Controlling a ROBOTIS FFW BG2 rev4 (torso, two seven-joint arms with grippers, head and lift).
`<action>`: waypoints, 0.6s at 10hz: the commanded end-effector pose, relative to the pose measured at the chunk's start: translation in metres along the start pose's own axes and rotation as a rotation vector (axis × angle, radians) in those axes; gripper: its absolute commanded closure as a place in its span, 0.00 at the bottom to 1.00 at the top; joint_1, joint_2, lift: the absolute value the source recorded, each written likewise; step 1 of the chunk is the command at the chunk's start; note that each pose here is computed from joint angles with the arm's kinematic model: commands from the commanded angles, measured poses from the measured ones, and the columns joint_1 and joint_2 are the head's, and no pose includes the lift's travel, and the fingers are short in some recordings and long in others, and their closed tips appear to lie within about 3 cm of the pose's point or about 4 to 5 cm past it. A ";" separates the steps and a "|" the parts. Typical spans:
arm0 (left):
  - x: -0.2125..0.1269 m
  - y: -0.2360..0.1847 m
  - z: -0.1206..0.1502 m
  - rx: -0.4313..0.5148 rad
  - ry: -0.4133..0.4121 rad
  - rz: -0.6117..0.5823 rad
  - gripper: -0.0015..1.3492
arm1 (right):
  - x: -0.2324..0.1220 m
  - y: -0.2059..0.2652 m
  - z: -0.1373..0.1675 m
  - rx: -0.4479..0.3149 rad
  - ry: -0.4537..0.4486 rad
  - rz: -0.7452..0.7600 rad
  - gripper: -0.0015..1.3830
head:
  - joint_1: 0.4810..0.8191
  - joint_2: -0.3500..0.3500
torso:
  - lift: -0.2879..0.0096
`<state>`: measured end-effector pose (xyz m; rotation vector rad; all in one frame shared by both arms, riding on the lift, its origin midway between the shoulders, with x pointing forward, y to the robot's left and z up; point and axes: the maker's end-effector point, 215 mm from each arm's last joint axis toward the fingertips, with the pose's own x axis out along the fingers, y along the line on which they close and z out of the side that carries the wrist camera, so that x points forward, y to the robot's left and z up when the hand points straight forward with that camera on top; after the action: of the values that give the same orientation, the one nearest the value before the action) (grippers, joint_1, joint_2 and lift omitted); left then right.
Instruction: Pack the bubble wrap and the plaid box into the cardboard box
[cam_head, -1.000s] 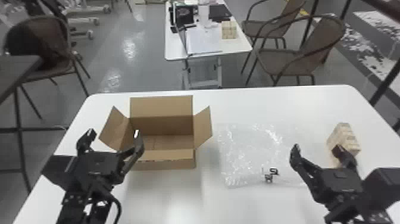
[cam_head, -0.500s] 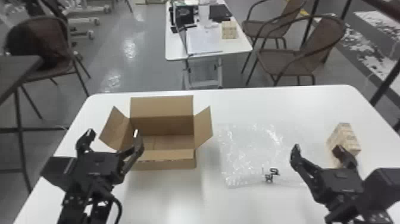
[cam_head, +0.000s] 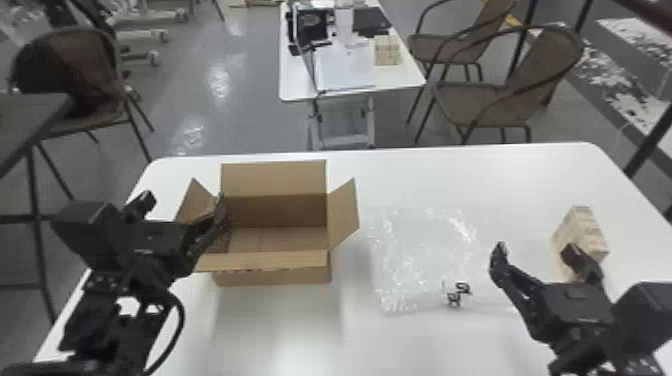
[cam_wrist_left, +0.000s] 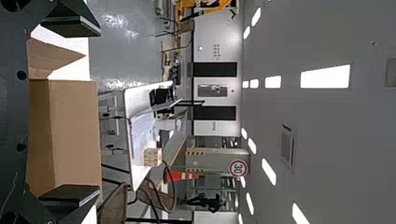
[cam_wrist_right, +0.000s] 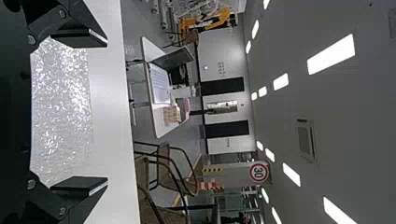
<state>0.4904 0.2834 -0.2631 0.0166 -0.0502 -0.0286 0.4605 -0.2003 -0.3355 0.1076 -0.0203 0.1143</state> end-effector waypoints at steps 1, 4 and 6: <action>0.008 0.017 -0.007 -0.033 0.063 -0.011 0.09 | 0.001 0.001 -0.001 0.001 0.001 0.007 0.17 | 0.63 0.64 | 0.62; 0.005 0.063 -0.024 -0.067 0.136 0.026 0.09 | 0.006 0.007 0.000 0.007 -0.004 0.035 0.17 | 0.63 0.70 | 0.62; 0.007 0.074 -0.039 -0.142 0.162 0.009 0.09 | 0.006 0.008 -0.001 0.008 -0.001 0.042 0.17 | 0.63 0.75 | 0.62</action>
<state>0.4997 0.3542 -0.2960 -0.0951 0.1055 -0.0247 0.4653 -0.1913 -0.3347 0.1145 -0.0244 0.1558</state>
